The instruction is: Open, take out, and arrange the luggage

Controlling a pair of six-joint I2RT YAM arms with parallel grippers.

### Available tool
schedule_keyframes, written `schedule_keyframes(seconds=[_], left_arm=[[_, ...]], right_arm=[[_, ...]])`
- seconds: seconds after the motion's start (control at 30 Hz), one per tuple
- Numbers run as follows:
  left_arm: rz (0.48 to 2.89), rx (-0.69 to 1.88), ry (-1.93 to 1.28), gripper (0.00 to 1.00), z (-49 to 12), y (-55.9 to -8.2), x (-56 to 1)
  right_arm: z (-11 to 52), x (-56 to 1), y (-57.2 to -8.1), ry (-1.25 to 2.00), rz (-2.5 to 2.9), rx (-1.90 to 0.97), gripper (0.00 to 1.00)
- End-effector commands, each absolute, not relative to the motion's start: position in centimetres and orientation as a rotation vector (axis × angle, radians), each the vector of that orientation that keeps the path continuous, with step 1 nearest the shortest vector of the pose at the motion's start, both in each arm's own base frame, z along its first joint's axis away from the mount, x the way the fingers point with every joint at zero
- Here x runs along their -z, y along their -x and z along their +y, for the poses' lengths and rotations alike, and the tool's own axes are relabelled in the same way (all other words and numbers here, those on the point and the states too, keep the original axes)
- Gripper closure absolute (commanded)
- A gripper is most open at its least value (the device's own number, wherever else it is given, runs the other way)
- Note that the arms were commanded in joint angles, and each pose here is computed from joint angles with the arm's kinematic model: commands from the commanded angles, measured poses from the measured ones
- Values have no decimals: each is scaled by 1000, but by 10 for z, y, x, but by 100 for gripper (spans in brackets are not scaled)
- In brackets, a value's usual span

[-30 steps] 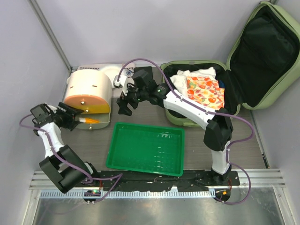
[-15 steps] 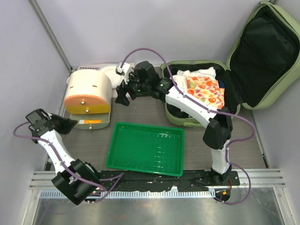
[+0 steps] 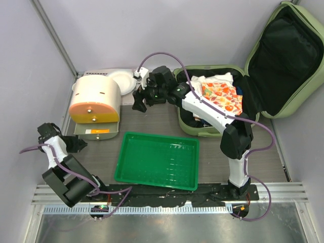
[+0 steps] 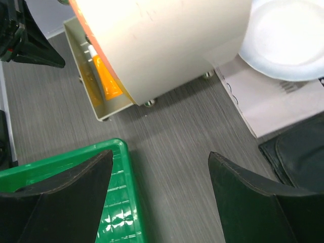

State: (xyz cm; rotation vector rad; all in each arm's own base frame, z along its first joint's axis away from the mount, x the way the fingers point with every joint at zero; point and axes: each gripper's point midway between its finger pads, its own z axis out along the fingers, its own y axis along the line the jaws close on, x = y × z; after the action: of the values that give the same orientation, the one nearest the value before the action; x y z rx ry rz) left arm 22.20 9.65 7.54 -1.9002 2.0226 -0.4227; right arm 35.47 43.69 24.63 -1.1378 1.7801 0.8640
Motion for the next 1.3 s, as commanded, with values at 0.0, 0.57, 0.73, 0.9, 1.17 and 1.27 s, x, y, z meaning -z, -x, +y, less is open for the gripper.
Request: schedule_keyframes(seconds=[0.0, 0.57, 0.73, 0.9, 1.17, 1.27], left_arm=[[1891, 499, 1887, 100, 108, -259, -74], [1656, 787, 1937, 86, 91, -339, -74], [1554, 841, 2016, 83, 92, -346, -72], [1531, 887, 2000, 82, 90, -359, -74], [1848, 857, 1601, 47, 78, -358, -113], [1902, 828, 1469, 43, 80, -338, -128]], right_arm=[[420, -266, -363, 1107, 1744, -814, 18], [383, -238, -387, 1134, 1841, -679, 18], [375, -232, -393, 1139, 1865, -642, 18], [371, -228, -394, 1134, 1887, -632, 18], [342, -228, -390, 1128, 1925, -607, 18], [326, -232, -385, 1109, 1938, -610, 18]])
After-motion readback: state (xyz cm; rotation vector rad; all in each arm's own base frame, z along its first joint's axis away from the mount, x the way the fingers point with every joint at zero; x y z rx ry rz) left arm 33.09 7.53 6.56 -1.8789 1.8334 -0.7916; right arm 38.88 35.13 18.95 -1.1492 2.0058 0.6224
